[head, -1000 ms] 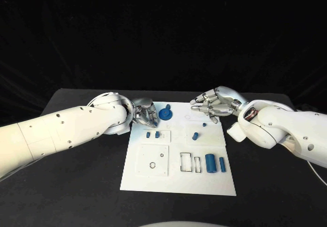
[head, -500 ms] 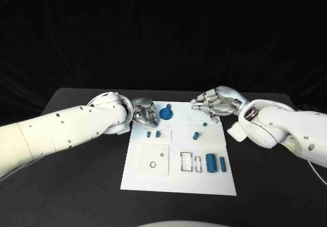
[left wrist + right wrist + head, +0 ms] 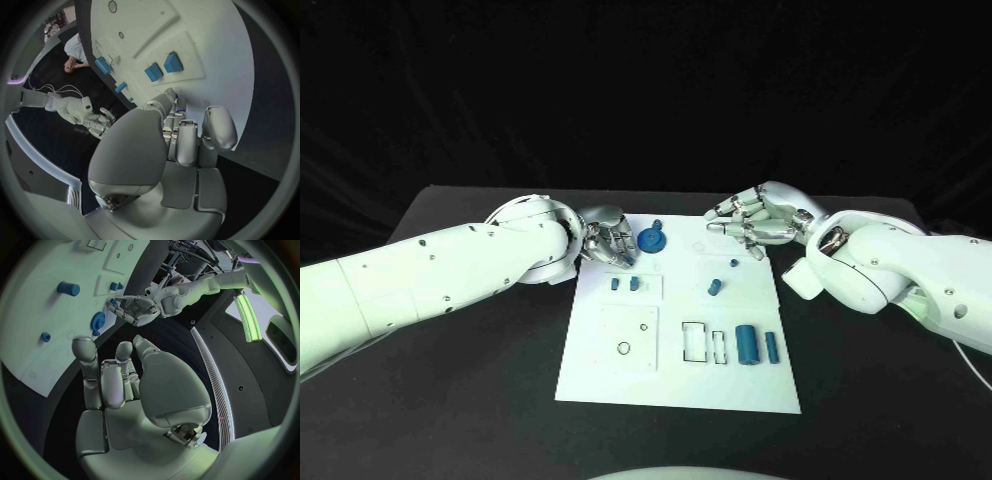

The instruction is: Assemble the parts on the task board

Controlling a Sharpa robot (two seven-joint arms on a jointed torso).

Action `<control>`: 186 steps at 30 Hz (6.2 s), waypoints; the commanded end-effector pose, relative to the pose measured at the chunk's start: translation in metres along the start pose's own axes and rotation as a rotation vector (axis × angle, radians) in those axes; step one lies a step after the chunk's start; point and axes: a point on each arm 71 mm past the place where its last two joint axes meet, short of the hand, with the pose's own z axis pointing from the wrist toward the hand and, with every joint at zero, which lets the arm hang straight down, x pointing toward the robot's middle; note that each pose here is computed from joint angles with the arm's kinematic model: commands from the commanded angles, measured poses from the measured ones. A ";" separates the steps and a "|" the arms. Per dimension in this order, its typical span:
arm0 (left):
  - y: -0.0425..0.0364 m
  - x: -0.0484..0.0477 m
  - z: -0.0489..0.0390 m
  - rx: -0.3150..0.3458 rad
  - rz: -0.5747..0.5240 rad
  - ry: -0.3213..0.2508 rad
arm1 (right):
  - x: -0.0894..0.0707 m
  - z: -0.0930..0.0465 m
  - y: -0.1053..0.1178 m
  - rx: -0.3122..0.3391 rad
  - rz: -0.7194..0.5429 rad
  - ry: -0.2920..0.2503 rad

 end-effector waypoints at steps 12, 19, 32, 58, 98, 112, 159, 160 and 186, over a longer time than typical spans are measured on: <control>0.0027 0.0012 -0.0026 -0.009 -0.005 0.026 | 0.000 0.000 0.000 -0.008 -0.001 0.007; 0.0053 0.0007 -0.0044 -0.014 -0.005 0.027 | 0.000 0.000 -0.001 -0.005 -0.002 0.005; 0.0190 -0.0147 -0.0174 0.003 -0.155 -0.097 | -0.015 -0.004 -0.013 0.041 -0.115 -0.030; 0.0311 -0.0087 -0.0561 0.142 -1.208 -0.169 | -0.008 -0.009 -0.020 0.028 -0.973 0.003; 0.0288 -0.0061 -0.0603 0.185 -1.196 -0.174 | 0.023 0.004 -0.035 -0.081 -1.045 0.104; 0.0284 -0.0061 -0.0608 0.183 -1.185 -0.179 | 0.029 0.008 -0.040 -0.054 -1.034 0.129; 0.0283 -0.0056 -0.0615 0.185 -1.168 -0.165 | 0.020 0.006 -0.037 -0.039 -0.952 0.008; 0.0284 -0.0056 -0.0614 0.185 -1.167 -0.165 | 0.019 0.005 -0.037 -0.038 -0.947 0.006; 0.0259 -0.0047 -0.0589 0.191 -1.167 -0.151 | 0.058 -0.007 0.017 -0.175 -0.790 0.030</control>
